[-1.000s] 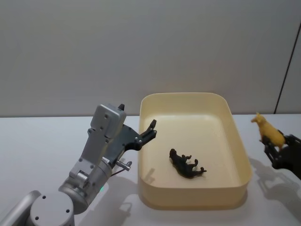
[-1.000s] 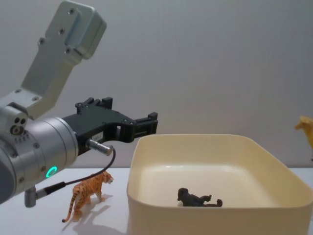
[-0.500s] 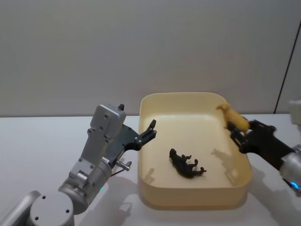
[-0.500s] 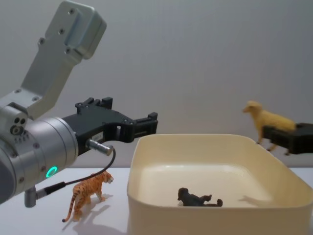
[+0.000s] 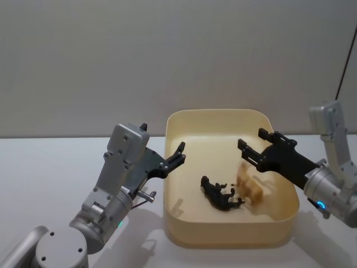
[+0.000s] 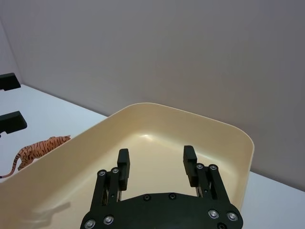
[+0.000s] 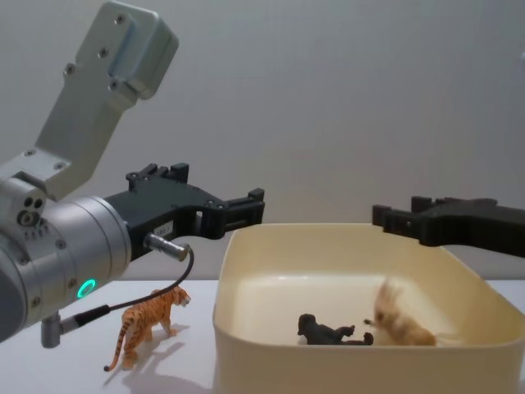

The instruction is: Pick up the toy alternately with two hands and place it into the central storage box.

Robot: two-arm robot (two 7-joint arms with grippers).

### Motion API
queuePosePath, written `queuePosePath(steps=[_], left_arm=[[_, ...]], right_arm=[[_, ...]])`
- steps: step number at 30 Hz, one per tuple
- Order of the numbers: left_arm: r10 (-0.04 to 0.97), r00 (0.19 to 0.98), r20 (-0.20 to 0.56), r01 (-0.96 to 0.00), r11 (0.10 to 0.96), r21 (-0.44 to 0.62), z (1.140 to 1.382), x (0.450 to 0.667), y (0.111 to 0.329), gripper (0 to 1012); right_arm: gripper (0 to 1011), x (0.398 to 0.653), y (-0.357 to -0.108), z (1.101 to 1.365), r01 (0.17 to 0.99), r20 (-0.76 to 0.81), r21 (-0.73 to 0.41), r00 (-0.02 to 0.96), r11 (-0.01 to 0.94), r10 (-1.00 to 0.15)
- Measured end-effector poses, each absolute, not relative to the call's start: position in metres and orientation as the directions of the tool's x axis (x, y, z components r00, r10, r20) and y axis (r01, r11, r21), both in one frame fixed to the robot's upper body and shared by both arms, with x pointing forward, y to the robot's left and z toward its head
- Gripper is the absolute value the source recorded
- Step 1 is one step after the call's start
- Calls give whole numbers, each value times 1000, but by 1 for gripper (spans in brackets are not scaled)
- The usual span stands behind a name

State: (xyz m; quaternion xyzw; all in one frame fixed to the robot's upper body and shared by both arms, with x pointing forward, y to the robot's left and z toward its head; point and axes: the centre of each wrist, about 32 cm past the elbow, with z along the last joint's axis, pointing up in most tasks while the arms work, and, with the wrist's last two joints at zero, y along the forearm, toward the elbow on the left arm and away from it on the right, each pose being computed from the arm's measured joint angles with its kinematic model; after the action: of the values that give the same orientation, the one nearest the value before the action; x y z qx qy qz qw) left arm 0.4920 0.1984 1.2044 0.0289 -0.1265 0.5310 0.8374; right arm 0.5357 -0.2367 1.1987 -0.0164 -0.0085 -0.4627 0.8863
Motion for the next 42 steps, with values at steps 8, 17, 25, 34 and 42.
queuePosePath(steps=[8,17,25,34,42], left_arm=[[882,404,242,-897,434,-86,1204,492,198,1001],[882,404,242,-897,434,-86,1204,492,198,1001],[882,404,242,-897,434,-86,1204,492,198,1001],[882,404,242,-897,434,-85,1204,492,198,1001],[880,413,233,-897,438,-62,1205,490,199,1001]], right_arm=[[842,542,-230,1200,809,28,-22,588,587,-808],[1001,536,-240,1202,824,31,-9,566,566,-824],[1001,520,-259,1205,862,31,17,505,506,-862],[1001,501,-280,1207,896,37,38,442,443,-896],[1001,494,-288,1209,908,39,47,416,417,-909]])
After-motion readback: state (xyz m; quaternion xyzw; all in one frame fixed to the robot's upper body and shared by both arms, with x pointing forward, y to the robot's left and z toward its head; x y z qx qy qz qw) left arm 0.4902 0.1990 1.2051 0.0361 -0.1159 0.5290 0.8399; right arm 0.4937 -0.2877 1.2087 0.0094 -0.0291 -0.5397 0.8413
